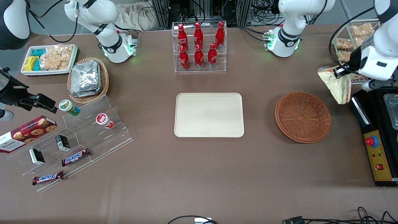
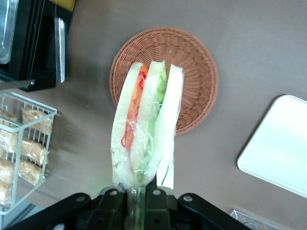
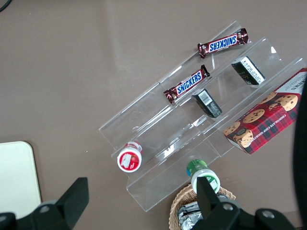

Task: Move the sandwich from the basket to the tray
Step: 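Carry the sandwich with the left gripper over the cream tray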

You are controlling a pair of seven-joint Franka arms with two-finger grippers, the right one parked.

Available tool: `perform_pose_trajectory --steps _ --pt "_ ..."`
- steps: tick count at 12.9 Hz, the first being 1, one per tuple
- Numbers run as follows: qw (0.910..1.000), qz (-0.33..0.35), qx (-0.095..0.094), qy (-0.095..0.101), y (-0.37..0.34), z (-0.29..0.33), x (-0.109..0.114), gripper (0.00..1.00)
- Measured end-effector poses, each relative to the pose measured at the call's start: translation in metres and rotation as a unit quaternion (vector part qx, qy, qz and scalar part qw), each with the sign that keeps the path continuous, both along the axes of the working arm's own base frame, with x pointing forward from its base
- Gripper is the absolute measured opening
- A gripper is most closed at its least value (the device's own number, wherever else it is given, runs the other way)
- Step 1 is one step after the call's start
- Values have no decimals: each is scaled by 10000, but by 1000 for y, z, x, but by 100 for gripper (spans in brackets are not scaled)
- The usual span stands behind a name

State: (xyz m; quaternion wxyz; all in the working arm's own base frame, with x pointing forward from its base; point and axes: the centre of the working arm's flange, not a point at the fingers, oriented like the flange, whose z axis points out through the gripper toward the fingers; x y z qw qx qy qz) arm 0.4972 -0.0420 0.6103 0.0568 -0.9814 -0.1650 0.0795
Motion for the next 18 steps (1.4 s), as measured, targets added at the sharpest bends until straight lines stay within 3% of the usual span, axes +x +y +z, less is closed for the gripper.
perform_pose_trajectory --steps 3,6,9,12,15,18 --pt "9977 -678 3 -91 -84 12 -4 15" --pt "9928 -1193 -66 -71 -195 9 -23 15" --pt "9915 -1297 -128 11 -260 -2 -38 15" --pt "9922 -1220 -225 137 -269 -35 -22 15" --pt "9950 -924 -354 157 -280 -120 -2 15" --pt "9949 -866 -437 277 -294 -200 3 15"
